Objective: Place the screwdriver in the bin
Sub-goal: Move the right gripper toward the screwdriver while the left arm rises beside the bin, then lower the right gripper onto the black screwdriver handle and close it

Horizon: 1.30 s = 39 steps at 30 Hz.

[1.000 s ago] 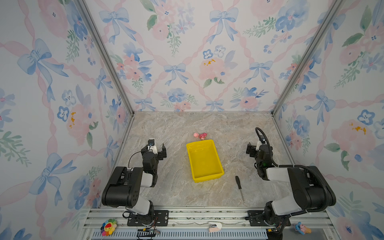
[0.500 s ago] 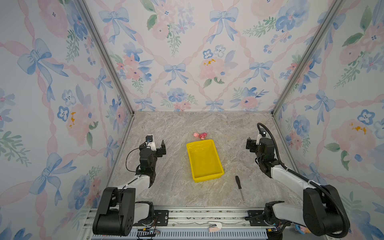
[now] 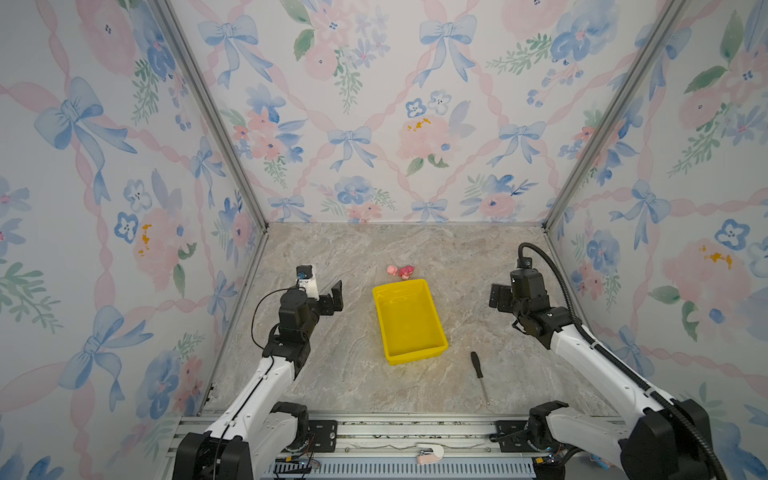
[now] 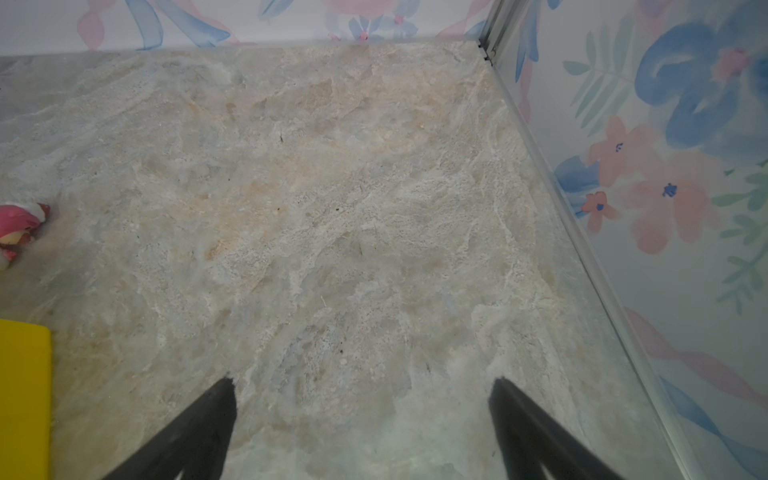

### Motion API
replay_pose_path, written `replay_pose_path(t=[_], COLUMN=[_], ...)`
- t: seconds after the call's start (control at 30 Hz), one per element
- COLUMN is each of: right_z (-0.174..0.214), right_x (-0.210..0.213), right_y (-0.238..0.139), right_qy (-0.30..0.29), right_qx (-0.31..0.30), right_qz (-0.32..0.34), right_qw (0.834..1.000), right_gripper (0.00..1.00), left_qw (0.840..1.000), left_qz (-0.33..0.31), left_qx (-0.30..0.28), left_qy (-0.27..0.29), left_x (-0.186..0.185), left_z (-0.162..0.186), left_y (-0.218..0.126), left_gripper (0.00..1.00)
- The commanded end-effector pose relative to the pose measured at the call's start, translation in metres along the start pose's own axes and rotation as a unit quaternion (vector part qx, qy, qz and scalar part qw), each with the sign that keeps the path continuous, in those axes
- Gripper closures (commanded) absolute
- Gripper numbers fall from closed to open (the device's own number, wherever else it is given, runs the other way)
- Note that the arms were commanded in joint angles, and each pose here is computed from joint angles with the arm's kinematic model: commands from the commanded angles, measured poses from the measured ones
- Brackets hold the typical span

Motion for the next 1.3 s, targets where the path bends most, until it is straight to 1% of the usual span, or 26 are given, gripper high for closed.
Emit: replay_pose_path(t=[0.0, 0.07, 0.13, 0.3, 0.53, 0.6, 0.77, 1.0, 1.13, 1.27], right_z=[0.01, 0.013, 0.017, 0.035, 0.049, 0.055, 0.074, 0.089, 0.096, 0.105], right_x=[0.003, 0.008, 0.012, 0.025, 0.042, 0.047, 0.054, 0.065, 0.074, 0.081], right_y=[-0.016, -0.02, -0.019, -0.014, -0.013, -0.012, -0.003, 0.007, 0.009, 0.013], right_qy=[0.009, 0.018, 0.026, 0.041, 0.015, 0.006, 0.004, -0.002, -0.023, -0.037], right_qx=[0.049, 0.066, 0.09, 0.136, 0.171, 0.184, 0.231, 0.249, 0.26, 0.278], right_qz=[-0.004, -0.015, -0.026, -0.065, -0.101, -0.109, -0.109, -0.129, -0.136, -0.135], right_qw=[0.999, 0.998, 0.995, 0.988, 0.98, 0.977, 0.967, 0.96, 0.956, 0.95], right_gripper=[0.03, 0.03, 0.03, 0.03, 0.03, 0.03, 0.01, 0.0, 0.02, 0.07], left_qw=[0.997, 0.995, 0.992, 0.984, 0.964, 0.96, 0.953, 0.937, 0.929, 0.928], left_qz=[0.005, 0.032, 0.065, 0.117, 0.19, 0.2, 0.217, 0.251, 0.264, 0.26], left_qx=[0.068, 0.092, 0.1, 0.118, 0.169, 0.181, 0.204, 0.241, 0.258, 0.266], left_qy=[-0.025, -0.03, -0.037, -0.063, -0.076, -0.075, -0.054, -0.026, -0.013, 0.003], left_x=[-0.009, -0.017, -0.025, -0.04, -0.059, -0.064, -0.08, -0.102, -0.111, -0.114], left_z=[-0.001, -0.002, -0.003, -0.004, 0.003, 0.006, 0.015, 0.028, 0.037, 0.048], left_y=[-0.005, -0.006, -0.009, -0.014, -0.013, -0.013, -0.015, -0.018, -0.021, -0.022], left_gripper=[0.02, 0.02, 0.03, 0.02, 0.02, 0.03, 0.02, 0.03, 0.03, 0.02])
Point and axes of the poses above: each gripper's point midway between its finger pads, its own y axis out along the fingers, its own x axis along the line the jaws close on, z = x × y, the point moved 9 cm from there along -y, back along the fingers, and after that the axes turned 11 degrees about -y, right-handed, at the moved point
